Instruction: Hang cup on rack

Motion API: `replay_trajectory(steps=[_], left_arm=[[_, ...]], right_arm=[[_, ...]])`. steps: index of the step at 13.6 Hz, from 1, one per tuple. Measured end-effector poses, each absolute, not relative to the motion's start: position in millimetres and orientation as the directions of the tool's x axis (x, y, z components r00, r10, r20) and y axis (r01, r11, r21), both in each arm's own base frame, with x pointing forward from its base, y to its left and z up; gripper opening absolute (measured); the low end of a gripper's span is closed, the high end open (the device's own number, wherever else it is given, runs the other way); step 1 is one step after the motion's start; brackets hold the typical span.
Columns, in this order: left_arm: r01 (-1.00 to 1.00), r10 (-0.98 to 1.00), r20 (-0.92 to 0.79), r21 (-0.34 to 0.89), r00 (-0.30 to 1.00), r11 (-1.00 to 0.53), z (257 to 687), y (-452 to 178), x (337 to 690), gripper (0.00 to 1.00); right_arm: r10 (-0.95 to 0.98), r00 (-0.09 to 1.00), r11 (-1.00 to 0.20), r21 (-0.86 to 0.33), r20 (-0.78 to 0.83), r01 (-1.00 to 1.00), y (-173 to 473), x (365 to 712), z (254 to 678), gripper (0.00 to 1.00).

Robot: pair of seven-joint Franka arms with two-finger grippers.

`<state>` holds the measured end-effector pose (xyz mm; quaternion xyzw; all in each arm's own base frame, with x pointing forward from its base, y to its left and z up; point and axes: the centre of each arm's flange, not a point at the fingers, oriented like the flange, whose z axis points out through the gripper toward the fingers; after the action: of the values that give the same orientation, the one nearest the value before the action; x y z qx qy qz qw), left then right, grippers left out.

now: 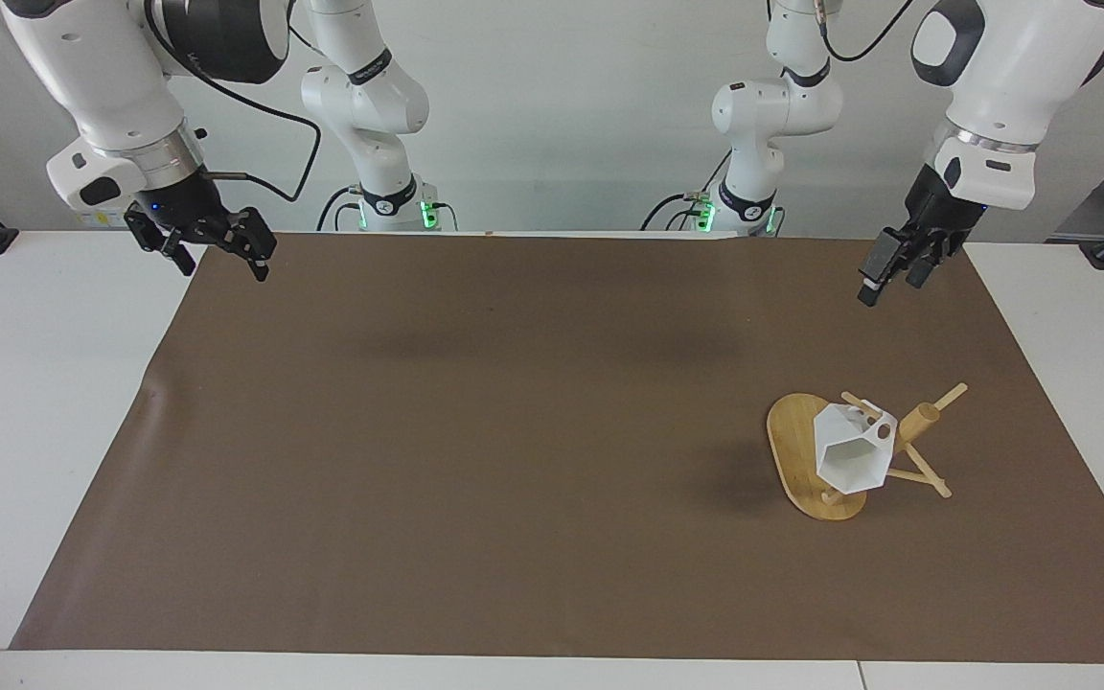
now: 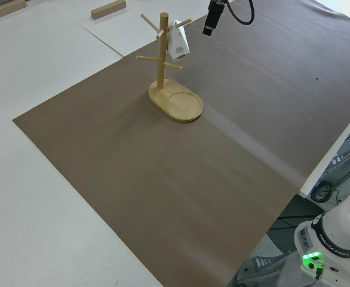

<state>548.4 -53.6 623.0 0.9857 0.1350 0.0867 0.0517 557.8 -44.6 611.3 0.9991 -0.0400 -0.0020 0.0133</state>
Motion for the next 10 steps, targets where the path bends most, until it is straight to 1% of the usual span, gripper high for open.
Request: replay_trajectory(steps=[2,5,10], left_arm=[[0.098,0.107,0.167,0.063,0.98,-0.993,632.1,-49.7,552.2,1.0],[-0.064,-0.061,0.123,0.024,0.991,-0.998,642.9,-47.4,552.2,1.0],[-0.168,-0.168,0.045,0.004,0.985,-0.986,651.6,-49.0,544.1,1.0]], right_arm=[[-0.08,0.997,-0.996,0.027,-0.003,-0.08,-44.6,557.8,611.3,1.0],[-0.08,0.997,-0.996,0.027,-0.003,-0.08,-44.6,557.8,611.3,1.0],[-0.08,0.997,-0.996,0.027,-0.003,-0.08,-44.6,557.8,611.2,1.0]])
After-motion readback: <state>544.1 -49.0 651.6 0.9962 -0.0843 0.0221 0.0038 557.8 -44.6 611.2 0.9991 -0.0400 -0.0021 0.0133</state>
